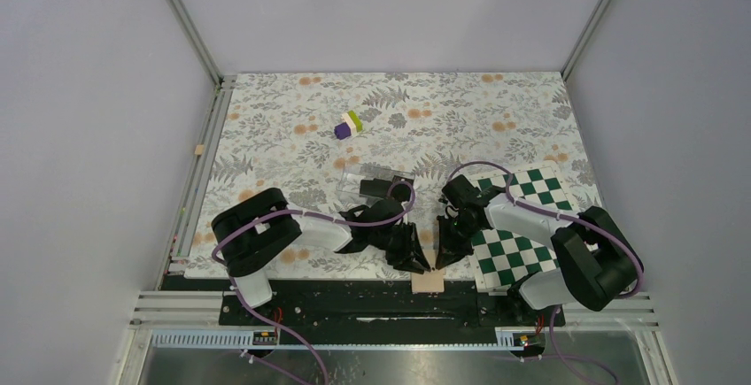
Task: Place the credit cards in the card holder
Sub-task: Close the card holder at the corner of the board.
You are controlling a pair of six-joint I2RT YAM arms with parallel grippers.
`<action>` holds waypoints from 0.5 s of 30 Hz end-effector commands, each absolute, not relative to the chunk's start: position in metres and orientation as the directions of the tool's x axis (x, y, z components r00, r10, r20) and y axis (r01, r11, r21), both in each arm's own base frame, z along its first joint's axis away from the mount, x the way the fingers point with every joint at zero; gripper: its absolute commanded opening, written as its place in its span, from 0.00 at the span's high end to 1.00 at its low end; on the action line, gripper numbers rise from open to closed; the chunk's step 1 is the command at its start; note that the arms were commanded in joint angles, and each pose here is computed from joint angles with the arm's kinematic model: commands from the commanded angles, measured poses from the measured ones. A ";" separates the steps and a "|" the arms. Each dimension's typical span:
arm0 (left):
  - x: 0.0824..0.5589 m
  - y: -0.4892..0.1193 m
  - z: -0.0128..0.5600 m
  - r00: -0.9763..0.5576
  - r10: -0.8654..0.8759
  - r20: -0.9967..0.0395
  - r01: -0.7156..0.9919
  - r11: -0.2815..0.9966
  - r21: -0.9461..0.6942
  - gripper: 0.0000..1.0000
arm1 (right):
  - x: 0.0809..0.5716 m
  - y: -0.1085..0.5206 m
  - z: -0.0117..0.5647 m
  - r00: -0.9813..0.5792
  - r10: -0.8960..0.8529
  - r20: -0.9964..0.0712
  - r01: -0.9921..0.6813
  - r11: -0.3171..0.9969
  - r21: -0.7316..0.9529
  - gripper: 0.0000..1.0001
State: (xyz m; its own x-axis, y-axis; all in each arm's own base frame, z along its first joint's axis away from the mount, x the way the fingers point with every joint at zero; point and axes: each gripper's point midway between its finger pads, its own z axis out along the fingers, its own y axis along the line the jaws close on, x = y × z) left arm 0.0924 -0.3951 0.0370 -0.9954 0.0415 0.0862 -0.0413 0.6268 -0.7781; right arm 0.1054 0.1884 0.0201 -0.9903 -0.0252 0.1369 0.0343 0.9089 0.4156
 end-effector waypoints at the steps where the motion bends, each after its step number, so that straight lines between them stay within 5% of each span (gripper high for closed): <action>1: 0.102 -0.402 0.040 -0.999 0.030 0.045 -0.017 0.609 -0.793 0.71 | 0.101 0.192 0.011 -0.989 -0.035 0.141 0.028 0.905 0.424 1.00; 6: 0.105 -0.409 0.042 -0.998 0.042 0.044 -0.009 0.604 -0.797 0.71 | 0.101 0.194 0.013 -0.989 -0.038 0.140 0.026 0.902 0.431 1.00; 15: 0.107 -0.414 0.040 -0.998 0.054 0.044 -0.001 0.607 -0.795 0.88 | 0.100 0.196 0.013 -0.989 -0.039 0.142 0.028 0.897 0.441 1.00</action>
